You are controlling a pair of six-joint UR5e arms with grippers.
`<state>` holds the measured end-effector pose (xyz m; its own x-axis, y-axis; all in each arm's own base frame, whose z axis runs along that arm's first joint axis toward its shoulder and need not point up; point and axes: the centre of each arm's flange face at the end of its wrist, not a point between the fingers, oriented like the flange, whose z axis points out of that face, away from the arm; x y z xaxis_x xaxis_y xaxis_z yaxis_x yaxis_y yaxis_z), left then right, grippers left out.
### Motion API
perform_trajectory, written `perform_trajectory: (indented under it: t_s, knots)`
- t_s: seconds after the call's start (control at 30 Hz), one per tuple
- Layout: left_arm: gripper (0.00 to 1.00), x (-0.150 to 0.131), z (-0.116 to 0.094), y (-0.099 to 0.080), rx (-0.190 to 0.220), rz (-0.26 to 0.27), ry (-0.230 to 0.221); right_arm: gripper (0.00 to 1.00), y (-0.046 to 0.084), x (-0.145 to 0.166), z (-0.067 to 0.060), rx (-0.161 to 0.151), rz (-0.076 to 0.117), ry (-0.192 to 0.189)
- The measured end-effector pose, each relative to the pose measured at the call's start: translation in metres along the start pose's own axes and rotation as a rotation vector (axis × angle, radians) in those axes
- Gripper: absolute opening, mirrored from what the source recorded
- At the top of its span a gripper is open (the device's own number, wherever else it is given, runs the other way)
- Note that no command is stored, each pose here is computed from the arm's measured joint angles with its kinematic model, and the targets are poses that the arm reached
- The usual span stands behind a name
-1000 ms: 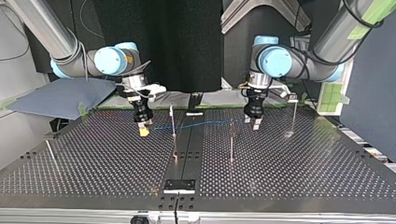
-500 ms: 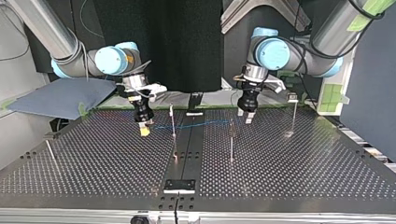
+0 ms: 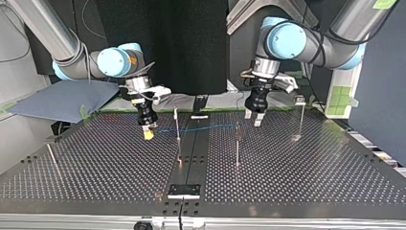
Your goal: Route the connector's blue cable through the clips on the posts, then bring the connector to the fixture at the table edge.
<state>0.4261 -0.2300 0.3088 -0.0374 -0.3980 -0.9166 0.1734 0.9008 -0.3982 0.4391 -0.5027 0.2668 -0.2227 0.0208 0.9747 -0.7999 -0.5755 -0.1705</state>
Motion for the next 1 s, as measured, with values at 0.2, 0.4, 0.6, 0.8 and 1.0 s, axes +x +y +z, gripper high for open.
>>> perform_trajectory:
  t_s: [0.2, 0.4, 0.6, 0.8, 1.0]
  knots:
    - [1.0, 0.002, -0.004, -0.003, 0.006, 0.007, -0.006, 0.0, 0.0, 0.0, 0.0, 0.0, 0.001, -0.001]
    - [1.0, 0.004, -0.007, -0.003, -0.023, 0.042, -0.003, 0.0, -0.001, 0.0, 0.0, 0.006, 0.002, -0.002]
    - [1.0, 0.007, -0.008, -0.003, -0.047, 0.09, -0.001, 0.0, -0.001, 0.0, 0.0, 0.009, 0.003, -0.003]
    - [1.0, 0.019, -0.005, 0.002, -0.068, 0.137, 0.022, 0.0, -0.001, 0.0, 0.0, 0.012, 0.003, -0.003]
    - [1.0, 0.023, -0.004, 0.002, -0.065, 0.149, 0.028, 0.0, -0.002, -0.001, 0.0, 0.013, 0.004, -0.004]
